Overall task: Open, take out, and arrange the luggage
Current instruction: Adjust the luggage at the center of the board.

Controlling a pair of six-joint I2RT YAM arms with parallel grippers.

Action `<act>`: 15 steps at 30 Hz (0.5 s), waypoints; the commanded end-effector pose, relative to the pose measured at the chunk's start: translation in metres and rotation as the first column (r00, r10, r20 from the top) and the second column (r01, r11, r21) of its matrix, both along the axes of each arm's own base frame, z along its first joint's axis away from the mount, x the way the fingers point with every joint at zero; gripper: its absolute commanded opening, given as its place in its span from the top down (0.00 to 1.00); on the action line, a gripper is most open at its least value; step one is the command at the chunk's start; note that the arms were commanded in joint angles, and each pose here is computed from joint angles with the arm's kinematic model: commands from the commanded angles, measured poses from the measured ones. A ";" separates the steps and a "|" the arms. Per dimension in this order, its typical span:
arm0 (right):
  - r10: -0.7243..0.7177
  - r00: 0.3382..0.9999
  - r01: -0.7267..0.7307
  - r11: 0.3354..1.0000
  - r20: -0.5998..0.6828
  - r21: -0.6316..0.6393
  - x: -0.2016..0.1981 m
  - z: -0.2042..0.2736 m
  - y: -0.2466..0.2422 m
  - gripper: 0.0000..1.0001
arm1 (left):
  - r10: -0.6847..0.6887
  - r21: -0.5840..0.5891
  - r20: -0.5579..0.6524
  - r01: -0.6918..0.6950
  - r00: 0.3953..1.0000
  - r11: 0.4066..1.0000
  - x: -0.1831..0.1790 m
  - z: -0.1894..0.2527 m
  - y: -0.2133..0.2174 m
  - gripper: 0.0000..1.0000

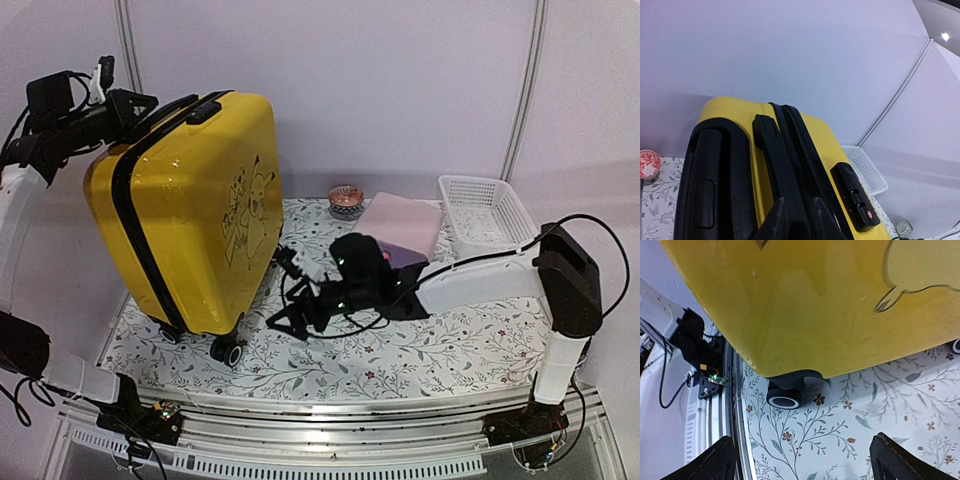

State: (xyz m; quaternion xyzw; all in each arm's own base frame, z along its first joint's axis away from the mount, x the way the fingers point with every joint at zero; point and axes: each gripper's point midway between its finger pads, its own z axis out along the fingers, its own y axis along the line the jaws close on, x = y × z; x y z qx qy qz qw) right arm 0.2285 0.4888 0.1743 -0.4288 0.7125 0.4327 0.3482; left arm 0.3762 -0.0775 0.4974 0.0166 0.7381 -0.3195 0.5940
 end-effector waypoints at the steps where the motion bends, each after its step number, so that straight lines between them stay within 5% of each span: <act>1: -0.073 0.986 0.090 0.990 0.148 -0.112 -0.005 -0.052 0.019 0.05 | -0.117 -0.060 -0.242 0.106 0.963 0.993 -0.001 -0.062 -0.025 1.00; 15: -0.196 0.979 0.196 0.981 0.049 0.011 0.003 -0.045 0.005 0.05 | -0.154 -0.003 -0.243 0.158 0.958 0.987 -0.006 -0.059 -0.088 1.00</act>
